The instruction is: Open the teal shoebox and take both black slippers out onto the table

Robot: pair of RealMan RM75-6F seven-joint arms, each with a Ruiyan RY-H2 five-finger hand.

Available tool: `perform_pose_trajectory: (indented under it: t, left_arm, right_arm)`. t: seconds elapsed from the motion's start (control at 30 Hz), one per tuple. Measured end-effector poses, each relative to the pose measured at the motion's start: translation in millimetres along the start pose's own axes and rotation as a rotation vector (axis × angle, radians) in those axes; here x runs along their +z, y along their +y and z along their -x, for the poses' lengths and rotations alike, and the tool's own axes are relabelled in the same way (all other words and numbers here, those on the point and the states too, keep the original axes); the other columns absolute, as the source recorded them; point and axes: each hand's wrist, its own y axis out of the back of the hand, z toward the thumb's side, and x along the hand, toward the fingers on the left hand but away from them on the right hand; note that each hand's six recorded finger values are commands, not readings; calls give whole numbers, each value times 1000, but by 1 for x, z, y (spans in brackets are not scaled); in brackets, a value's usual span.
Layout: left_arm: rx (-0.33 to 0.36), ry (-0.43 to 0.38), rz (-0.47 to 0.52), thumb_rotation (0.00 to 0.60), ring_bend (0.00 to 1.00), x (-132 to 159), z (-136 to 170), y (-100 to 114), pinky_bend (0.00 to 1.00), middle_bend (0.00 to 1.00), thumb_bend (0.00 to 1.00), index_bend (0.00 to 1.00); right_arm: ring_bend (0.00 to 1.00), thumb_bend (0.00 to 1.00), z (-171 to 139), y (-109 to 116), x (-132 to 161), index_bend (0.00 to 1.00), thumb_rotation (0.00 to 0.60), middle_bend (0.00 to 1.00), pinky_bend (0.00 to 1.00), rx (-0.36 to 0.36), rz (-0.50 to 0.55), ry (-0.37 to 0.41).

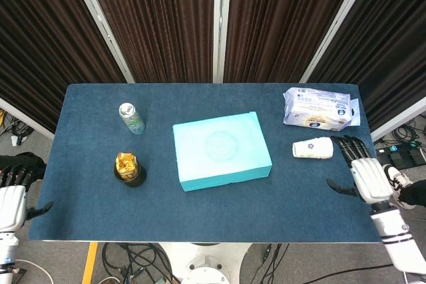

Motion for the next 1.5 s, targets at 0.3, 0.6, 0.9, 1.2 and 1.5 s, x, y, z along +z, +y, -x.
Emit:
perform_pose_trajectory:
  t: [0.3,0.6,0.9,1.2,1.5]
  left_arm:
    - [-7,24,-3,600,106,-8,4,-2,83,184,0,264]
    - [-11,38,1,600,106,-12,6,-5,83,184,0,264]
    - [-9,36,0,600,106,-13,6,-5,83,184,0,264]
    - [-6,33,3,600,106,-12,7,-4,83,184,0,264]
    - [-6,42,8,600,106,-15,11,-5,83,184,0,264]
  right_arm:
    - [0,24,88,-41,39,0,600,72,0,60,-98,106]
    - [0,22,134,-84,57,0,600,67,0,101,-162,135]
    - [0,22,124,-105,85,0,600,68,0,96,-128,251]
    - [0,14,89,-119,107,0,600,81,0,152,-82,354]
    - [0,14,64,-115,106,0,600,104,0,173,-87,385]
